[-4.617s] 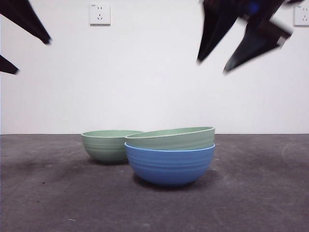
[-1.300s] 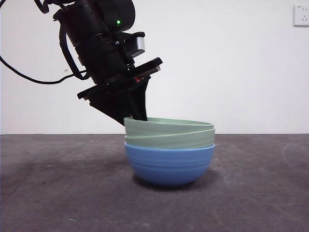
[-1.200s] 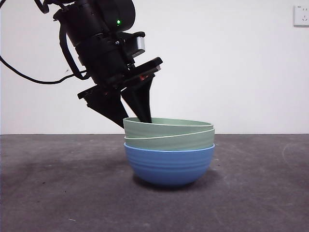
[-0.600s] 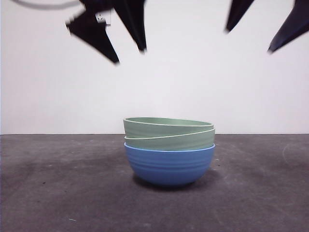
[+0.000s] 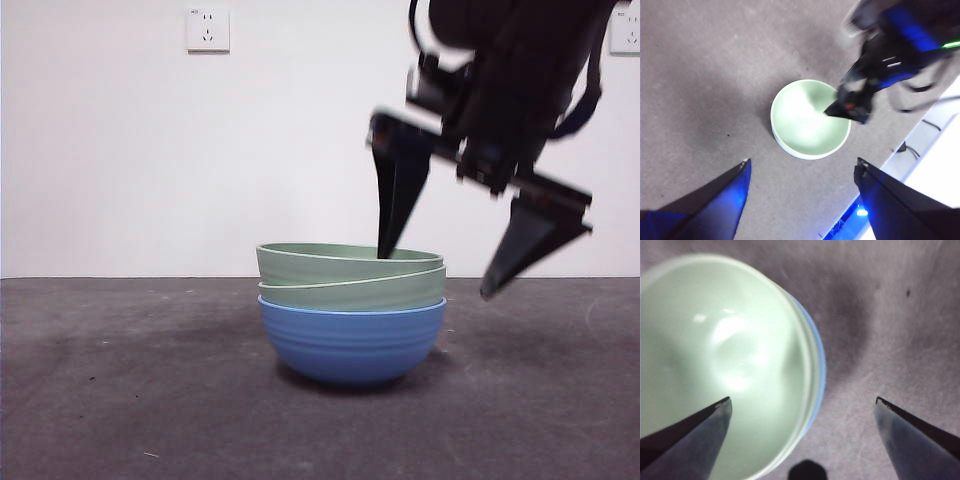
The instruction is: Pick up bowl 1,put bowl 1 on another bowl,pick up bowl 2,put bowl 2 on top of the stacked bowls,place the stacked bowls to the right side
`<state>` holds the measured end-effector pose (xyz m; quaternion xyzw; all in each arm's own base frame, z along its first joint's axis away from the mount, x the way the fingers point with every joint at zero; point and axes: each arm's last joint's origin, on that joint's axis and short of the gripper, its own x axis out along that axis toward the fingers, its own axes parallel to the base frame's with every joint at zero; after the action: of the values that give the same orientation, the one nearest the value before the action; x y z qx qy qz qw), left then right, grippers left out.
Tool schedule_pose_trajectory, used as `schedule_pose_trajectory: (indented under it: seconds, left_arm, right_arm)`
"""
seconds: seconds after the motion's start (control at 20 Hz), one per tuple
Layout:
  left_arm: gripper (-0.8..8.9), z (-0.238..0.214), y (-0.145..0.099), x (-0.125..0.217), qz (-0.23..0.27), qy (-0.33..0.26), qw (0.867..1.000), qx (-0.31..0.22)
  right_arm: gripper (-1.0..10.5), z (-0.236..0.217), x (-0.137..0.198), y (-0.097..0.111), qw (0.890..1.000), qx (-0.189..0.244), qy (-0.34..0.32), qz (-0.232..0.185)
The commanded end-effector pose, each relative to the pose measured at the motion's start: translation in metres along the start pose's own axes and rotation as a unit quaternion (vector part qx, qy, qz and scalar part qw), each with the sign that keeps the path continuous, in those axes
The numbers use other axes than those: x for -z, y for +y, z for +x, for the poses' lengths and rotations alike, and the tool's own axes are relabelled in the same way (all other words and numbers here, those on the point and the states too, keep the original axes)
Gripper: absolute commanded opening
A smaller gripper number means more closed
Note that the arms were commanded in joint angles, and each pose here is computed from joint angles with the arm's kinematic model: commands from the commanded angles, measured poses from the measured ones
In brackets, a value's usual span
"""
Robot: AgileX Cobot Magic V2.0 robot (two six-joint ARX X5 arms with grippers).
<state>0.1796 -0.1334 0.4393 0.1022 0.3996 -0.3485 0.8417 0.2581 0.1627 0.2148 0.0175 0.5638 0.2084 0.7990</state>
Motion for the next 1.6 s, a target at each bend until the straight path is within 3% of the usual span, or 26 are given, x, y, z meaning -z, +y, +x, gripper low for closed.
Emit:
schedule_pose_trajectory:
  seconds: [0.05, 0.3, 0.65, 0.95, 1.2, 1.4, 1.6]
  left_arm:
    - [3.47, -0.01, -0.002, 0.005, 0.008, -0.01, 1.0, -0.001]
    - [3.46, -0.023, -0.004, 0.01, 0.01, -0.023, 1.0, -0.001]
    - [3.46, -0.024, -0.004, 0.012, 0.009, -0.017, 1.0, -0.002]
    - [3.46, -0.024, -0.004, 0.012, 0.009, -0.017, 1.0, -0.001]
    - [3.46, -0.024, -0.004, 0.012, 0.01, -0.018, 1.0, -0.001]
    - [3.46, -0.024, -0.004, 0.012, 0.009, -0.017, 1.0, -0.001]
    - [3.46, -0.024, -0.005, 0.012, 0.01, -0.017, 1.0, 0.0]
  right_arm:
    - [4.7, 0.016, 0.0, -0.003, 1.0, -0.003, 0.024, 0.015]
    - [4.6, 0.032, 0.0, -0.005, 0.999, -0.013, 0.044, 0.025]
    - [1.5, 0.033, 0.0, -0.005, 0.999, -0.012, 0.046, 0.026]
    - [-0.1, 0.033, 0.0, -0.005, 0.999, -0.012, 0.046, 0.026]
    - [-0.1, 0.03, 0.0, -0.004, 0.999, -0.014, 0.041, 0.025]
    - [-0.1, 0.009, -0.005, -0.004, 0.999, -0.025, -0.004, 0.023]
    - [-0.1, -0.012, -0.019, -0.027, 0.997, -0.018, -0.059, 0.053]
